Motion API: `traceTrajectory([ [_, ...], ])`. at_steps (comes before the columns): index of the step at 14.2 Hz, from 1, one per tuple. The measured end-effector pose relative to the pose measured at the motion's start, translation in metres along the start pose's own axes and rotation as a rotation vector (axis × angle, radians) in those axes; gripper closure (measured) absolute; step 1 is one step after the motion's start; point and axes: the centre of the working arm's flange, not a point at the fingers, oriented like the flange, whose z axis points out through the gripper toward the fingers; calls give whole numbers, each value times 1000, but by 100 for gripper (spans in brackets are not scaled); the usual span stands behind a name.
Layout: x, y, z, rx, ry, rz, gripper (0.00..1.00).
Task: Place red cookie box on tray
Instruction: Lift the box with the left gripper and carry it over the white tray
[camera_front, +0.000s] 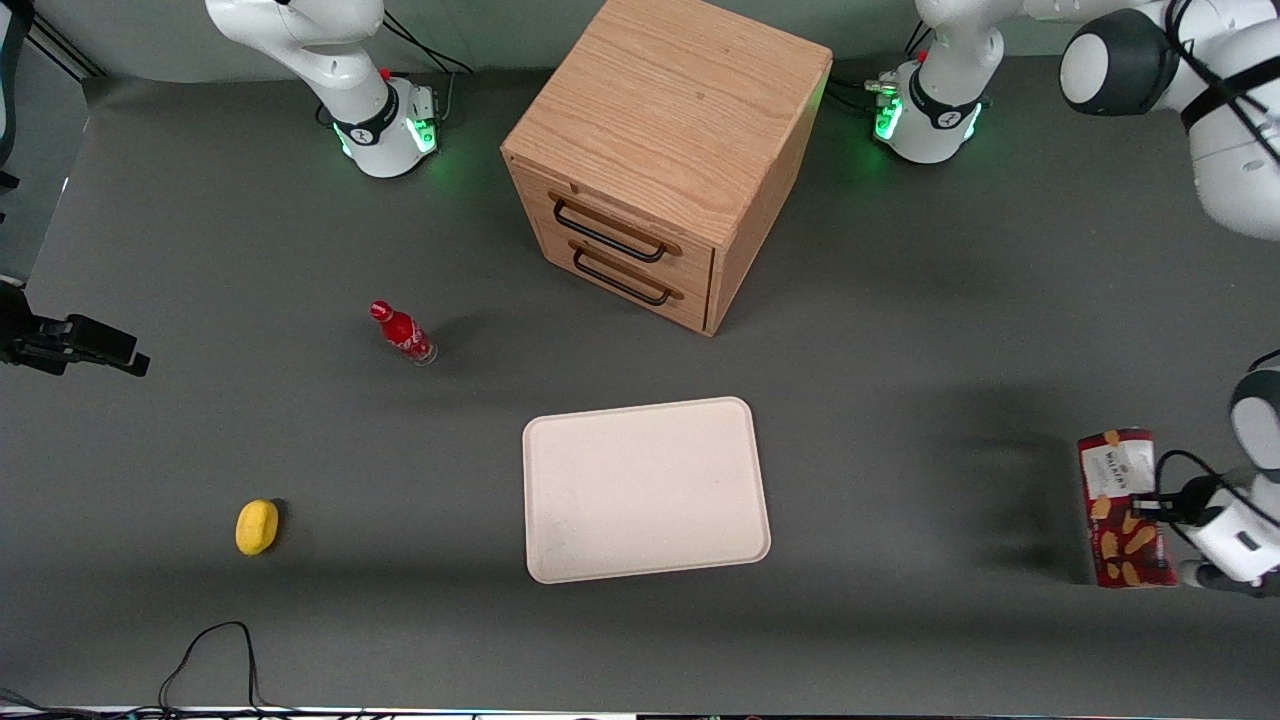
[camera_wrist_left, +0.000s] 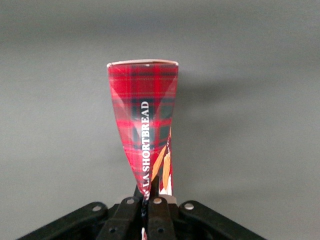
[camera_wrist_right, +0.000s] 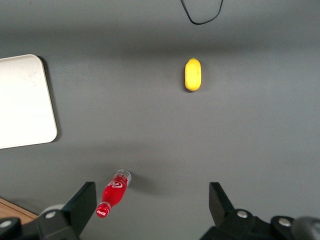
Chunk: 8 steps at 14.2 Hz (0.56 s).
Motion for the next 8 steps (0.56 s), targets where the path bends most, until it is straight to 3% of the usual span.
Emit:
traceTrajectory([
  [2, -21, -5, -69, 8, -11, -18, 97],
  [4, -52, -8, -144, 25, 15, -40, 97],
  [8, -124, -2, -251, 27, 26, -72, 97],
])
